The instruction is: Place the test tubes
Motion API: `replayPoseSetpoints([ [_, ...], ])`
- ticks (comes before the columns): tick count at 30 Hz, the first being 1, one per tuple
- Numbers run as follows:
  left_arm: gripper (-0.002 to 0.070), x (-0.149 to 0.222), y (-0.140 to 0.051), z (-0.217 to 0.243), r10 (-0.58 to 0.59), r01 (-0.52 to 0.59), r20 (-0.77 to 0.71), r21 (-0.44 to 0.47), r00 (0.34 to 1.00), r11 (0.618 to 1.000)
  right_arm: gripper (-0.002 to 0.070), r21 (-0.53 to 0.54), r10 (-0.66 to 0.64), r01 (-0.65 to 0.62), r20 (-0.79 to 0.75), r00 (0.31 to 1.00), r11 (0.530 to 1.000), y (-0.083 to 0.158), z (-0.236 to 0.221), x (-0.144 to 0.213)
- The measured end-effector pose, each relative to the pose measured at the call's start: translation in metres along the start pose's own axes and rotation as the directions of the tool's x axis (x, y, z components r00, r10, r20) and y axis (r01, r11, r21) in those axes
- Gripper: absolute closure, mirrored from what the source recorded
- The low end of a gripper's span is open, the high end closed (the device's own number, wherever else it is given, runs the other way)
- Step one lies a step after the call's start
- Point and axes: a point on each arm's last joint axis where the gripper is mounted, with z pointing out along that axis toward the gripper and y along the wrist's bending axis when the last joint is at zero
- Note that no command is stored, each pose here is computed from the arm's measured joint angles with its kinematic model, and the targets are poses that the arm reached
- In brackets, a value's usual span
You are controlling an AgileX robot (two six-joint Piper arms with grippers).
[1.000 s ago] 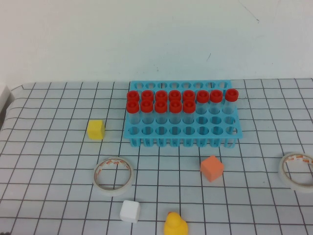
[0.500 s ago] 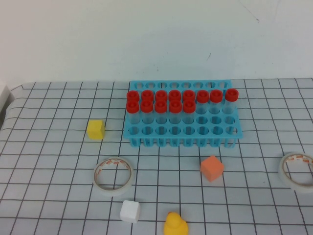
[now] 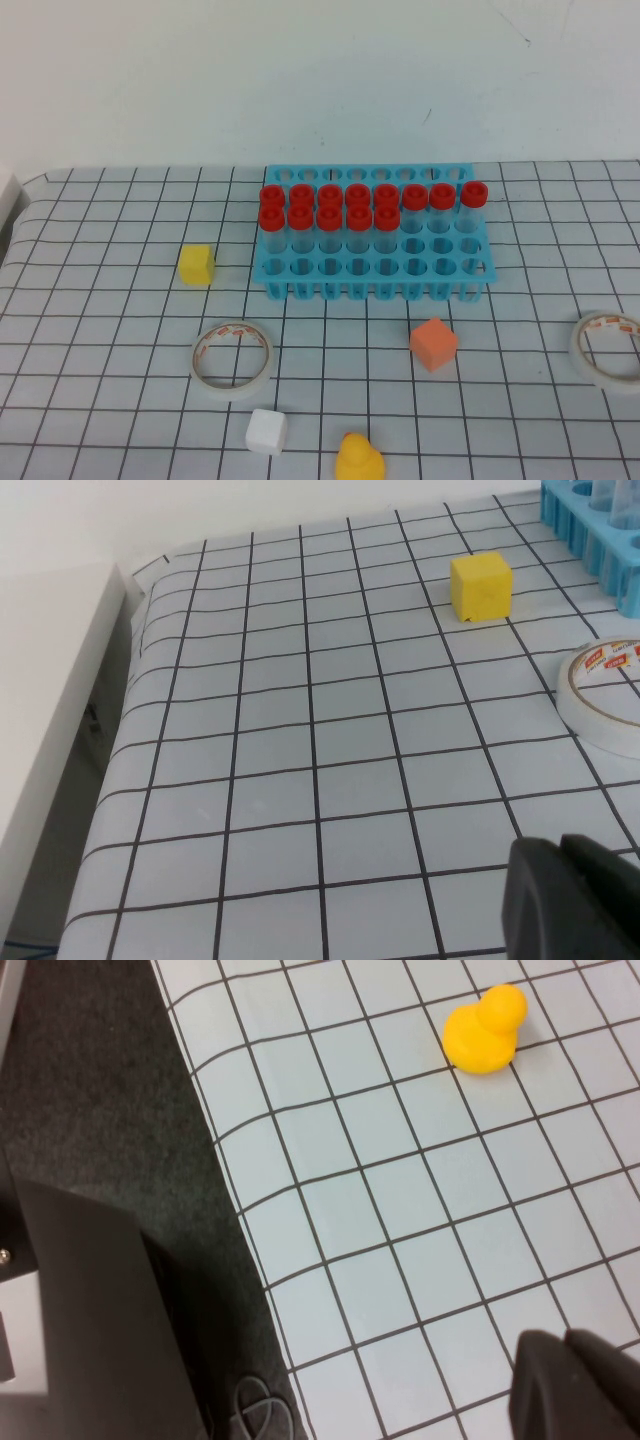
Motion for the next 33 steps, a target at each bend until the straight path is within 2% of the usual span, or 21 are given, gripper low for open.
replayPoseSetpoints([
  [15, 0.0676, 0.0, 0.0, 0.0, 0.0, 0.0, 0.0, 0.0, 1.0, 1.0, 0.0678, 0.007, 0.002, -0.002, 0.006, 1.0, 1.0, 0.0, -0.002, 0.001],
  [20, 0.0676, 0.0, 0.0, 0.0, 0.002, -0.002, 0.0, -0.001, 1.0, 1.0, 0.0678, 0.181, 0.107, -0.123, 0.096, 0.99, 0.976, -0.017, -0.009, 0.008],
  [22, 0.0676, 0.0, 0.0, 0.0, 0.002, -0.002, 0.0, -0.001, 1.0, 1.0, 0.0678, 0.288, 0.12, -0.162, 0.158, 0.98, 0.944, -0.026, -0.007, 0.011],
  [25, 0.0676, 0.0, 0.0, 0.0, 0.002, -0.002, 0.0, -0.001, 1.0, 1.0, 0.0678, 0.464, 0.122, -0.225, 0.241, 0.963, 0.857, -0.039, -0.003, 0.025],
  [27, 0.0676, 0.0, 0.0, 0.0, 0.002, -0.002, 0.0, -0.001, 1.0, 1.0, 0.0678, 0.564, 0.116, -0.275, 0.301, 0.946, 0.779, -0.043, 0.0, 0.039],
  [28, 0.0676, 0.0, 0.0, 0.0, 0.002, -0.002, 0.0, -0.001, 1.0, 1.0, 0.0678, 0.587, 0.117, -0.292, 0.317, 0.941, 0.755, -0.042, 0.003, 0.045],
  [30, 0.0676, 0.0, 0.0, 0.0, 0.002, -0.002, 0.0, -0.001, 1.0, 1.0, 0.0678, 0.664, 0.115, -0.337, 0.356, 0.927, 0.668, -0.041, 0.008, 0.063],
  [31, 0.0676, 0.0, 0.0, 0.0, 0.002, -0.002, 0.0, -0.001, 1.0, 1.0, 0.0678, 0.711, 0.115, -0.367, 0.377, 0.919, 0.6, -0.036, 0.012, 0.077],
  [33, 0.0676, 0.0, 0.0, 0.0, 0.002, -0.002, 0.0, -0.001, 1.0, 1.0, 0.0678, 0.747, 0.126, -0.389, 0.385, 0.914, 0.539, -0.03, 0.017, 0.091],
])
